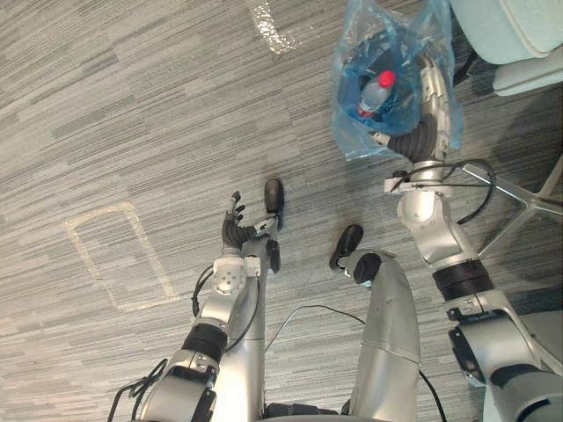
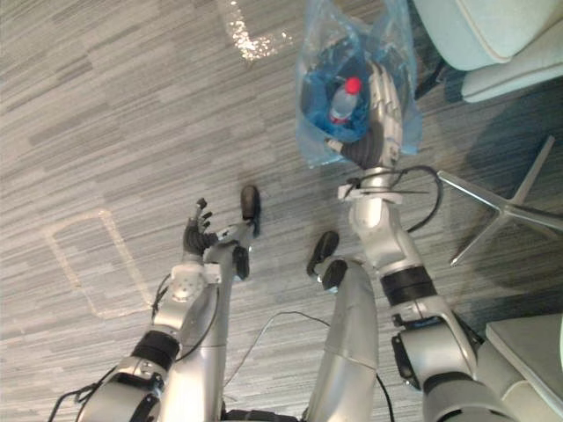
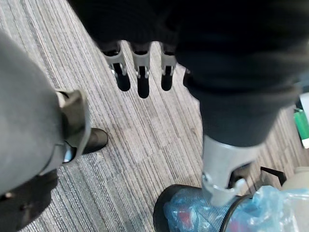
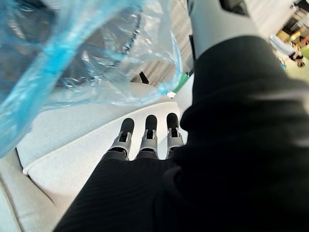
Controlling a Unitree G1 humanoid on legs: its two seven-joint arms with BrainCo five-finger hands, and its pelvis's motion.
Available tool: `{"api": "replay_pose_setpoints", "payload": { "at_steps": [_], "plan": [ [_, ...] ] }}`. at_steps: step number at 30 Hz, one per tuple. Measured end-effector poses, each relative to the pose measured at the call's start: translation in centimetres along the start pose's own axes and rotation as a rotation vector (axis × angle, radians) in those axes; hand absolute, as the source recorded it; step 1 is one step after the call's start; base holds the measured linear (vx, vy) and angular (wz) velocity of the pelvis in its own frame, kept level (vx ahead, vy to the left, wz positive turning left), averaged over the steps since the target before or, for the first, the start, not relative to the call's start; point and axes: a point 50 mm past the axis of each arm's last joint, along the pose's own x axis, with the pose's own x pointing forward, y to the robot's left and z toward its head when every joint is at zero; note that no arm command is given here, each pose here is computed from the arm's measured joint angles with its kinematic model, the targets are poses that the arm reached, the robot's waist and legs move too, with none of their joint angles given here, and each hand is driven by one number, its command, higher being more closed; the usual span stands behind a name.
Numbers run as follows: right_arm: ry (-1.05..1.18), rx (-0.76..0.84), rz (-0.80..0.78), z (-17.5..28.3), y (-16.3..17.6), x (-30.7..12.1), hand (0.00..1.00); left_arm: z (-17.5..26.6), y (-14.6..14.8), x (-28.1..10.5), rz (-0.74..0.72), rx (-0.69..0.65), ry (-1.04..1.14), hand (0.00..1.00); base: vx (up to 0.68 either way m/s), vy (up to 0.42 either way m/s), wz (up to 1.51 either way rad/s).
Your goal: Gather rubbish on tea table into small bin, then transfer packed bag to large trash can.
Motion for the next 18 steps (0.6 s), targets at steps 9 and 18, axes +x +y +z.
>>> {"api": "replay_pose_setpoints", "payload": {
  "at_steps": [9, 18],
  "plan": [
    [0.058, -0.199, 0.2, -2.1, 3.1, -1.2, 0.0, 0.2, 0.1, 0.1, 0.002, -0.004, -0.013, 0.0, -0.06, 0.003, 0.01],
    [0.175, -0.351, 0.329, -4.1, 4.1, 1.1, 1.0, 2.0, 0.8, 1.2, 0.021, -0.035, -0.078, 0.0, -0.06, 0.009, 0.04]
  ]
}}
